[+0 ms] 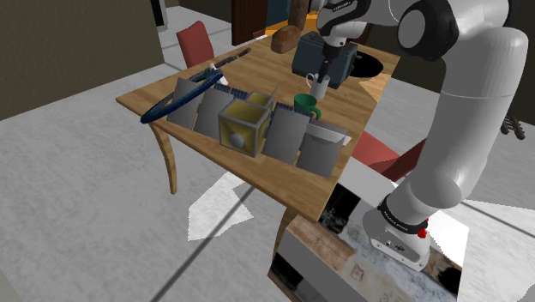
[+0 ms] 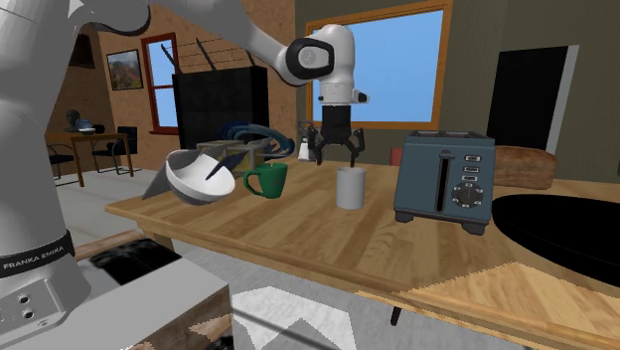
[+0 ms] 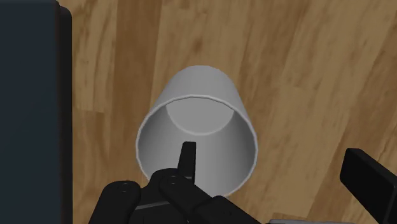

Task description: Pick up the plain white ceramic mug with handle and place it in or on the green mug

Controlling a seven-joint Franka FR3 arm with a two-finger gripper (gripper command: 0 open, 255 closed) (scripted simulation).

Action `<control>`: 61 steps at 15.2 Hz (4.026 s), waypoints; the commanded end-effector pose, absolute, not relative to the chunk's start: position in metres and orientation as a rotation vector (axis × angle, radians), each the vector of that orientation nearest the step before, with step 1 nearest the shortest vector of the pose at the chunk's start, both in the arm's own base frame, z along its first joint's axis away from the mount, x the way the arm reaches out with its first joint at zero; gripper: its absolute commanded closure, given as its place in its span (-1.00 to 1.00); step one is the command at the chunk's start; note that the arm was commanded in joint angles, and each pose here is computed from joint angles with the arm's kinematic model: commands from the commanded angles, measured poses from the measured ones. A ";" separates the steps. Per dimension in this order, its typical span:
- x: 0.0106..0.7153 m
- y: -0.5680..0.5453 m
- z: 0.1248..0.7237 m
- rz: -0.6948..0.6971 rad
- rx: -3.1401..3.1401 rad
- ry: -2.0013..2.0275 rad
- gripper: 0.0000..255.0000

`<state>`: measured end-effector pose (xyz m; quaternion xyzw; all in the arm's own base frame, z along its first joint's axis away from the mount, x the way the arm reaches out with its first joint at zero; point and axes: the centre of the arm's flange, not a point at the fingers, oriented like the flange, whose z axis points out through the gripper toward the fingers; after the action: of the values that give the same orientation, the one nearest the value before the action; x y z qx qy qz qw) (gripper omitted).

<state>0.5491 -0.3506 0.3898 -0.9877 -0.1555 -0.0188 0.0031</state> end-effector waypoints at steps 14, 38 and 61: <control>0.554 -0.356 0.351 -0.061 -3.095 -0.495 -1.00; 0.554 -0.356 0.424 -0.061 -3.096 -0.495 1.00; 0.541 -0.305 0.527 -0.061 -3.096 -0.495 1.00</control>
<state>0.5442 -0.3184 0.5240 -0.9872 -0.1581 -0.0196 0.0033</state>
